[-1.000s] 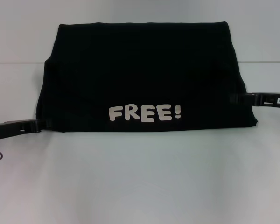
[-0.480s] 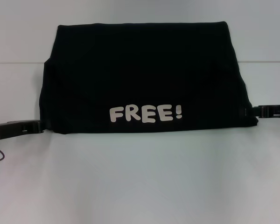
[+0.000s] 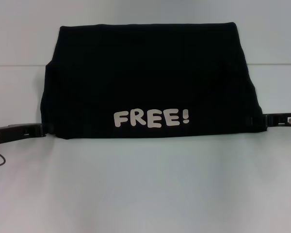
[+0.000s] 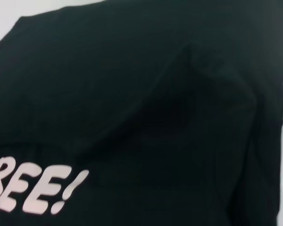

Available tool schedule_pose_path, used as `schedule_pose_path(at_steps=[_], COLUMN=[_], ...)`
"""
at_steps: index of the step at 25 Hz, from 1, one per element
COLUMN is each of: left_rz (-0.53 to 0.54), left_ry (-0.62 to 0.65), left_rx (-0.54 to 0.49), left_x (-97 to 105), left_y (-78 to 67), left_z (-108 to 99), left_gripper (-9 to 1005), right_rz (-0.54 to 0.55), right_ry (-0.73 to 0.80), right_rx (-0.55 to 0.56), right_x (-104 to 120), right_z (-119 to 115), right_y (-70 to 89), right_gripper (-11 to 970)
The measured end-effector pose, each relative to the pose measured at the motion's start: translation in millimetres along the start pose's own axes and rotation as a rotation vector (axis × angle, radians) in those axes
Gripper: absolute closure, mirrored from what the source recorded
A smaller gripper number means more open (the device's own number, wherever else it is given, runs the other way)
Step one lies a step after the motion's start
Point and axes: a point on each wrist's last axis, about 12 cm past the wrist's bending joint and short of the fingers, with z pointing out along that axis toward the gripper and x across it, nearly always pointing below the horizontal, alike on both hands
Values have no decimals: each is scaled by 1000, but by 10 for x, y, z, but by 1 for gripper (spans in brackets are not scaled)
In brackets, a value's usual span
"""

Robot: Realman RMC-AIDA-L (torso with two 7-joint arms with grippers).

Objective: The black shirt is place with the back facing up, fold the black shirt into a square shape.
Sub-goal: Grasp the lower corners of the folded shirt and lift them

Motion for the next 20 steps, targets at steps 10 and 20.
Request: schedule_pose_path(at_steps=[10,20], left_rz=[12,-15], left_ry=[0,9], left_rx=[3,46], left_x=[-16,32], left_y=[-5,13], left_z=[1,-100], left_gripper=[975,977], right_rz=[-4,4], right_ry=[10,7], right_rx=[-3,-65], right_x=[41,169], right_z=[19,-114], right_y=[9,-41], right_gripper=[714,932])
